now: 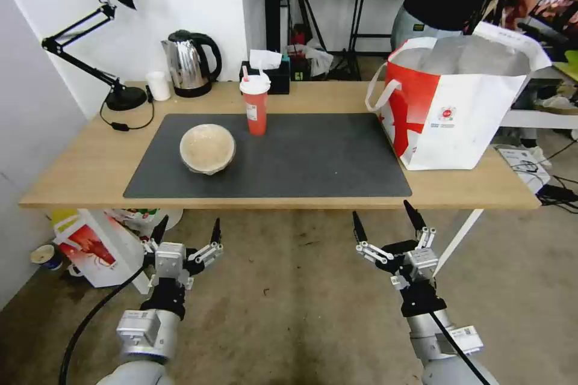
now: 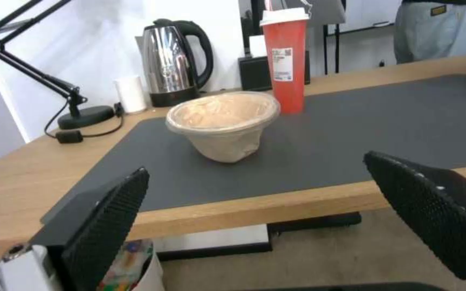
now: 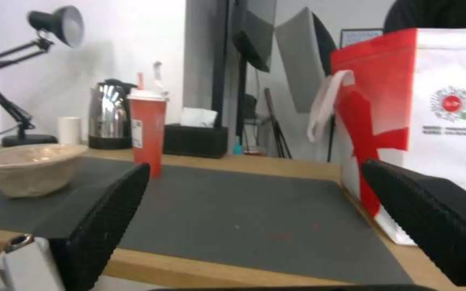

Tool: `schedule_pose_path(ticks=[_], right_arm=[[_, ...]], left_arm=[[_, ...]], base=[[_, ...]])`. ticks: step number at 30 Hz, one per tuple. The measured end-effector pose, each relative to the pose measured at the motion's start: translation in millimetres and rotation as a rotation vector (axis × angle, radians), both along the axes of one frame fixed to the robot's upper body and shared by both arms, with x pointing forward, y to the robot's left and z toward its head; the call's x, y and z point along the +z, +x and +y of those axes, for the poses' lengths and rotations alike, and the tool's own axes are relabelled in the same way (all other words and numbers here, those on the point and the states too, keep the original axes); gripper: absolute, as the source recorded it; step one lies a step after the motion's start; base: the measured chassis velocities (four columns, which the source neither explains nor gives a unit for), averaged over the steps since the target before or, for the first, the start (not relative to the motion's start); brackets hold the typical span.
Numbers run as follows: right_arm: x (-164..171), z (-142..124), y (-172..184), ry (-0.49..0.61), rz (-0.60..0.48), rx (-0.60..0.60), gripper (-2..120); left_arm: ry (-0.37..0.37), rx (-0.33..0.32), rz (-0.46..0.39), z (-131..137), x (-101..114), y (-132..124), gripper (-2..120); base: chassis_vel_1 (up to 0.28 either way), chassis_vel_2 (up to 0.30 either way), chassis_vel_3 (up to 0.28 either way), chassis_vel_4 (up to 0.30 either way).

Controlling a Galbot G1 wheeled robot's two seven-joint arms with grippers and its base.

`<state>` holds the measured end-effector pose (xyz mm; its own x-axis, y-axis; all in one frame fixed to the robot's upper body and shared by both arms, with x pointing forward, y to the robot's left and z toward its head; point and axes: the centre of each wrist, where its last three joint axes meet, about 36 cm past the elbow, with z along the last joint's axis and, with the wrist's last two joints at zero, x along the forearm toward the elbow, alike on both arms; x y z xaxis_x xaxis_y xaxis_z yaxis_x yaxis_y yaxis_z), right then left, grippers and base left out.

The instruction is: Pick up the trash from the table and place it into the takeout bag.

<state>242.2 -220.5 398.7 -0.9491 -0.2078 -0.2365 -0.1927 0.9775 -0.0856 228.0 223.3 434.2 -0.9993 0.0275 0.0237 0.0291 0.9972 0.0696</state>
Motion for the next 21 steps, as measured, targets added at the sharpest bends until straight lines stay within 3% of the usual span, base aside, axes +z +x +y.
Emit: schedule_pose_path(ticks=[11, 21], right_arm=[[18, 11, -14, -0.003, 0.085, -0.145, 100], [22, 18, -24, 0.009, 0.129, -0.198, 100]], left_arm=[[0.000, 0.000, 0.000, 0, 0, 0, 100], [0.000, 0.000, 0.000, 0, 0, 0, 100]], base=[[0.000, 0.000, 0.000, 0.000], [0.000, 0.000, 0.000, 0.000]])
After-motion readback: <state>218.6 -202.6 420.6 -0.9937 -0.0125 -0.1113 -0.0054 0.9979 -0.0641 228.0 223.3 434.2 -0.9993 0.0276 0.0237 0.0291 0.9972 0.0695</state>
